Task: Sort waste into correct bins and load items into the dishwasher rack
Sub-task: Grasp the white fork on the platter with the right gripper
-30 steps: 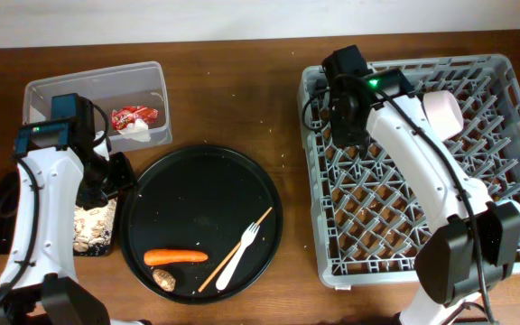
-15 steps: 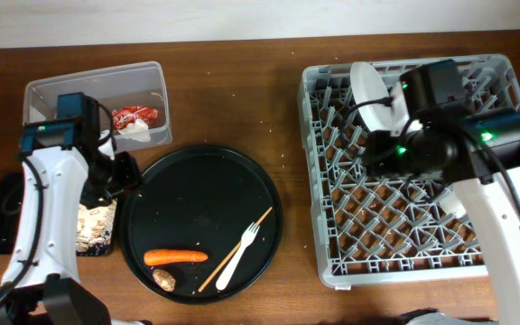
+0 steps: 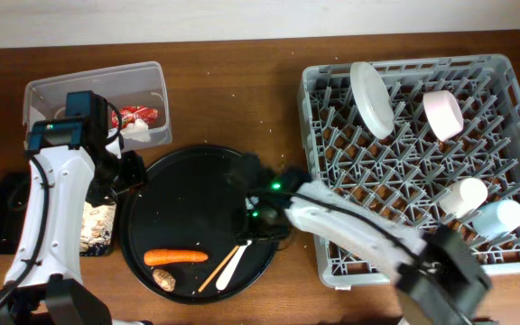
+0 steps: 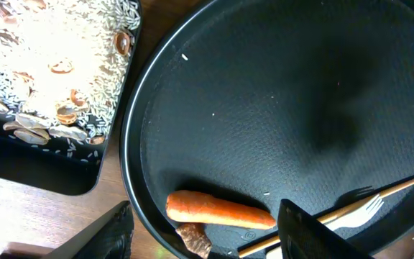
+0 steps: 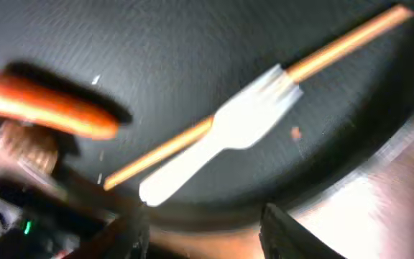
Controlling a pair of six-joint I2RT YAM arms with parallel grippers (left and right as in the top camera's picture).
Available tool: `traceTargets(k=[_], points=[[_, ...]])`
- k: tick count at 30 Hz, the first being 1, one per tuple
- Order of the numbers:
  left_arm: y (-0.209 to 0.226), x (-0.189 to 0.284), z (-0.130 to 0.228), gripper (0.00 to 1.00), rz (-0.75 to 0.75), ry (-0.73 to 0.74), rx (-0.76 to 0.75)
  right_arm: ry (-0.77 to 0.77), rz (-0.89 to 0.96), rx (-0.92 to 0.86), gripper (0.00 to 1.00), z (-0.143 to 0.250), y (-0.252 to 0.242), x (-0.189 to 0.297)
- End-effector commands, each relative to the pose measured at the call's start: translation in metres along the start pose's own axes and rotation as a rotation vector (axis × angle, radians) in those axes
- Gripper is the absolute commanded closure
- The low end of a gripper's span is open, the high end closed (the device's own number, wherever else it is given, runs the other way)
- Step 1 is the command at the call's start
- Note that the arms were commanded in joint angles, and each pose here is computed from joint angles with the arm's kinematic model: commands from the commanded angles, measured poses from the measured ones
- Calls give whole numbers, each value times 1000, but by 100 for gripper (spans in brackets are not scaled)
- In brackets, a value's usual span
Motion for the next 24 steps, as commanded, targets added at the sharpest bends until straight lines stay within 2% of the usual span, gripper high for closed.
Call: traceTargets(k=[1,8,13,18,22,24], points=[[-1,1,3,36,8,-1,2,7,90,-126,47,-3,-10,-35],[-1,1,3,36,8,-1,3,-94,201,-187,48,-25,-30,-58],[-1,1,3,36,8,-1,2,-106,215,-210,62,-26,-33,-59],[-1,1,3,36,8,-1,2,-90,206,-214,69,-24,-31,-60],[-1,1,3,36,8,-1,2,-78,208,-217,85,-22,-32,-59],[-1,1,3,36,8,-1,2,-76,210,-218,86,-21,-32,-59]])
Point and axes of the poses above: each gripper's point midway between its finger pads, its own x axis back along the fingers, its own y axis along the line the jaws close on, z = x × y, the point moved 2 cm from there along x, back along the fingers, and after that the axes turned 4 degrees about -x, right-handed, at the moved point
